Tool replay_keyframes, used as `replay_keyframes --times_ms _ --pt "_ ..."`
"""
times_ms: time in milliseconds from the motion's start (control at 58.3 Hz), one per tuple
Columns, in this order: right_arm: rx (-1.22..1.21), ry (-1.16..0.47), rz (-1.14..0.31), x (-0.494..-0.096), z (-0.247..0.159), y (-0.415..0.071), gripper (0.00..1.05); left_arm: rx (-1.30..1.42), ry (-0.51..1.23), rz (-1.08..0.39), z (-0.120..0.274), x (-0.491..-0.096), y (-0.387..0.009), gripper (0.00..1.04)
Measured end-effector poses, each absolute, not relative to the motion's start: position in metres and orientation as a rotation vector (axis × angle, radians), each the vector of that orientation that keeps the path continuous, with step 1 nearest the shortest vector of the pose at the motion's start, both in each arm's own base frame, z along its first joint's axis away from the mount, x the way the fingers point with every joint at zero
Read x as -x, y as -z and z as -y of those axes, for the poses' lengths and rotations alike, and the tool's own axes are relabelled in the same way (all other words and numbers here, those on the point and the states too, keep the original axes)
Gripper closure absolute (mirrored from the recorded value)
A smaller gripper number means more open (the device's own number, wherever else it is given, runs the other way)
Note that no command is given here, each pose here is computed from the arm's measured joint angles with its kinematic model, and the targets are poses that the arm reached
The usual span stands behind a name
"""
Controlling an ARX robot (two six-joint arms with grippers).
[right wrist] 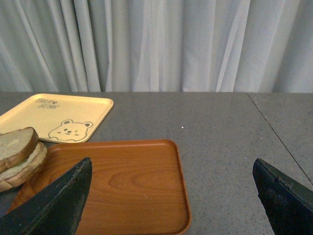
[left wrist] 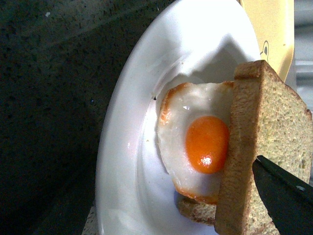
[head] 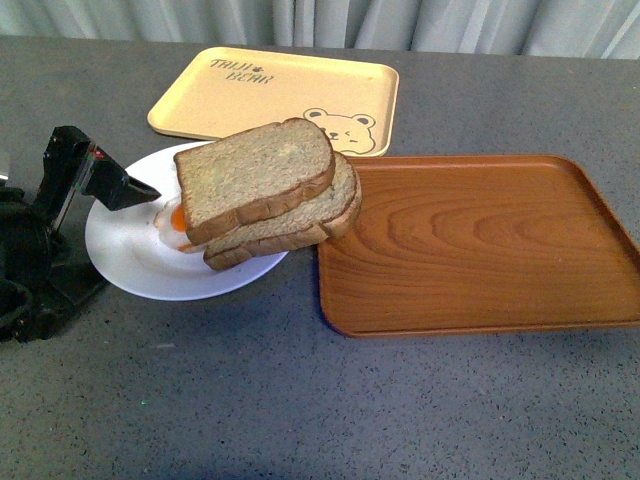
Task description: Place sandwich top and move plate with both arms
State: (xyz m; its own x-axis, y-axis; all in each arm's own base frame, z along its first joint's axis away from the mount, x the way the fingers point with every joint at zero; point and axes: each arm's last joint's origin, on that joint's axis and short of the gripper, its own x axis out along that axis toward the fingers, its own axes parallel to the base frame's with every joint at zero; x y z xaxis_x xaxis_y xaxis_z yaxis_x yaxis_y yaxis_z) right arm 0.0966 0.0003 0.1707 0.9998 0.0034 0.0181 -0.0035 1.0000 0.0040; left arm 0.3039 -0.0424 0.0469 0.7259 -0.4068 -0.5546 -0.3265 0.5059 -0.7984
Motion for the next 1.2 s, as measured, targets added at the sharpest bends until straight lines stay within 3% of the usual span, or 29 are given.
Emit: replay_keyframes --times_ms 601,927,1201 --pt "-0.004 -0.003 0.018 -0.097 0.000 -0.171 0.09 1.244 0.003 -0.800 0.045 -0.290 -0.034 1.02" --pt "-0.004 -0.003 0.018 -0.097 0.000 -0.171 0.09 1.316 0.066 -0.710 0.036 -0.283 -0.063 1.02" --pt "-0.004 -0.003 0.018 -0.097 0.000 -0.171 0.09 1.256 0.131 -0.696 0.050 -0.339 -0.098 1.02"
